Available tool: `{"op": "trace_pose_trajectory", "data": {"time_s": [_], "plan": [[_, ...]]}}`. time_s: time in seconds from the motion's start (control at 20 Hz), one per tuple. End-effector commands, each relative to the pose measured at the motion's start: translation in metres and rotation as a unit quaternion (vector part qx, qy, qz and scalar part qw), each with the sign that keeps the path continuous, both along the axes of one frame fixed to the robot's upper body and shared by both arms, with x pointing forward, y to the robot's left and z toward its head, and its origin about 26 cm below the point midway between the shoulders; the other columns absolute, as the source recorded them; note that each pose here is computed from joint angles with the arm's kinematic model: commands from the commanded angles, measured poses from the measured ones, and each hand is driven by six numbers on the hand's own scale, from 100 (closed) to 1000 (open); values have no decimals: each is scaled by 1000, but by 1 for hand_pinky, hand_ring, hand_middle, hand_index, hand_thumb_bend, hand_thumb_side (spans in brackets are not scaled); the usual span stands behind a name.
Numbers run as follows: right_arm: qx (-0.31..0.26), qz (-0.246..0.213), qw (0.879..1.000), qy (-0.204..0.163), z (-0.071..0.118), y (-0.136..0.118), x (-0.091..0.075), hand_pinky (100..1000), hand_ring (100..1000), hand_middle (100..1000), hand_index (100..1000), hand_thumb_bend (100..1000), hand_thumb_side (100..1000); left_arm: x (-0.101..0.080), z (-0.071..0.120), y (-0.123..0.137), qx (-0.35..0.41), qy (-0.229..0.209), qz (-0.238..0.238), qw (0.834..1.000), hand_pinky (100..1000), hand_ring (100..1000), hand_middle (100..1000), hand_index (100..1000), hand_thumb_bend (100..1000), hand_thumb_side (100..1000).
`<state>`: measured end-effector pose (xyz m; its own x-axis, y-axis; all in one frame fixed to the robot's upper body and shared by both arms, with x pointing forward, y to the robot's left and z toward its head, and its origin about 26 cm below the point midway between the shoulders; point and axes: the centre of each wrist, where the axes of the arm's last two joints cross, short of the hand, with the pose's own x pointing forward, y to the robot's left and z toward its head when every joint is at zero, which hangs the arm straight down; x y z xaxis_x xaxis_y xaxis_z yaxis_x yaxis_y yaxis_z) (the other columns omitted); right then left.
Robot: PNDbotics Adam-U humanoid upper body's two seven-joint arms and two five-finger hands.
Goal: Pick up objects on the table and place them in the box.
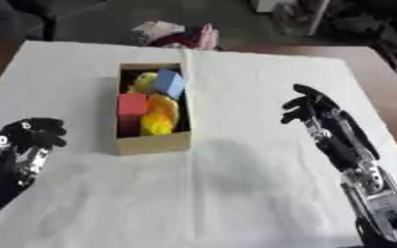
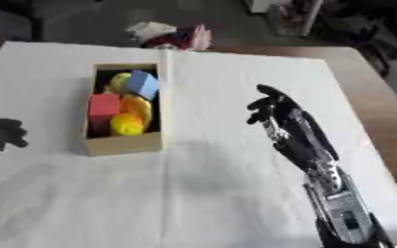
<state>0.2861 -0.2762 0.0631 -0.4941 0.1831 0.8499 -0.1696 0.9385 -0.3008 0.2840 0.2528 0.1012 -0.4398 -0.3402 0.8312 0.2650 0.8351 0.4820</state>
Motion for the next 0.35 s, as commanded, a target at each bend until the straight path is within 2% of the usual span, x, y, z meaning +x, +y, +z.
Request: {"op": "trace_pose_trajectory", "data": {"time_s": [0.05, 0.35], "plan": [[-4, -1, 1000, -9, 8, 1, 0, 742, 579, 641, 914, 100, 622, 1, 4, 0, -9, -10, 5, 1000, 780, 616, 620, 761, 100, 702], [-2, -7, 1000, -4, 7, 3, 0, 741, 575, 635, 905, 100, 616, 1, 3, -1, -12, -10, 7, 1000, 780, 614, 618, 761, 100, 704]]}}
